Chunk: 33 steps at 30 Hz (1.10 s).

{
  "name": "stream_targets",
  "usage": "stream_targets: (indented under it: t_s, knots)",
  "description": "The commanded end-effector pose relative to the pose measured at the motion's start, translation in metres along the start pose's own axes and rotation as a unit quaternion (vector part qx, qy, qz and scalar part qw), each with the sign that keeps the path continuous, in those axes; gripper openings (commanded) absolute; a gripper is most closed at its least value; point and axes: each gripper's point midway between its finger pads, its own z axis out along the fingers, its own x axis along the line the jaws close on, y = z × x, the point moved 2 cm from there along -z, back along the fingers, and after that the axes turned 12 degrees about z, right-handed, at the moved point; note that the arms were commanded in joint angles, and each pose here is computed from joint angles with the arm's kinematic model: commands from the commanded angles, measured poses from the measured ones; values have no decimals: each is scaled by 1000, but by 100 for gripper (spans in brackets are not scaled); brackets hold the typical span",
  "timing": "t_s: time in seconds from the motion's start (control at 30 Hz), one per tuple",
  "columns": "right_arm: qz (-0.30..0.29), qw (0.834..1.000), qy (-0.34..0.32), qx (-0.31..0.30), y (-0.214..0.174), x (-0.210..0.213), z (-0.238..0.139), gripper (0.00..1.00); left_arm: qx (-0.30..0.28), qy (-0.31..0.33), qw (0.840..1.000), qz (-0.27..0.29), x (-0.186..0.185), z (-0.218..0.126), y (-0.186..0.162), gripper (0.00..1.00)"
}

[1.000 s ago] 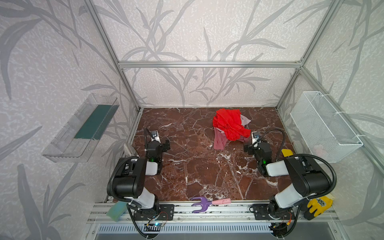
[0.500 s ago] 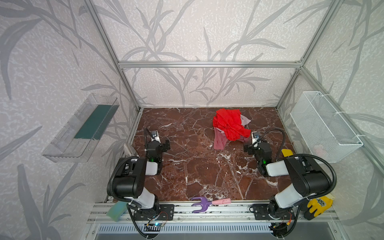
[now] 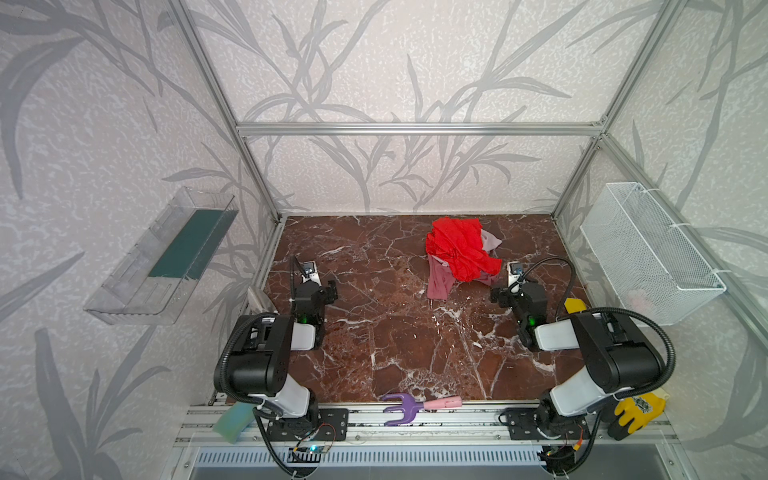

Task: Pick out a specific cloth from the pile
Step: 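Reach the right gripper to the pile and grasp the dusty-pink shirt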

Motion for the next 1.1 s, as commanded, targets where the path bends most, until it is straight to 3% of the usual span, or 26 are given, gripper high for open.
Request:
stream_targets:
  t_s: [0.0, 0.1, 0.23, 0.4, 0.53, 0.63, 0.8, 1.07]
  knots:
    - [-15, 999, -11, -31, 30, 9, -10, 99, -19, 55, 998, -2, 17, -12, 25, 73]
    - [-42, 999, -34, -5, 56, 23, -22, 95, -29, 34, 999, -2, 17, -32, 58, 70]
    - [-27, 998, 9, 56, 71, 57, -34, 81, -37, 9, 996, -76, 14, -49, 95, 64]
    - [-42, 994, 51, 90, 70, 108, -48, 74, 6, -23, 996, -85, -5, -51, 111, 62]
    - [-11, 986, 94, 138, 54, 144, -50, 66, 38, -63, 992, -99, -24, -50, 113, 62]
    - [-4, 981, 107, 164, 39, 163, -43, 66, 50, -88, 989, -110, -36, -49, 111, 62]
    - [-5, 971, 113, 210, 14, 189, -25, 75, 58, -109, 985, -117, -45, -47, 109, 62]
    - [-10, 958, 108, 265, -27, 220, 9, 77, 64, -117, 985, -111, -49, -45, 110, 62]
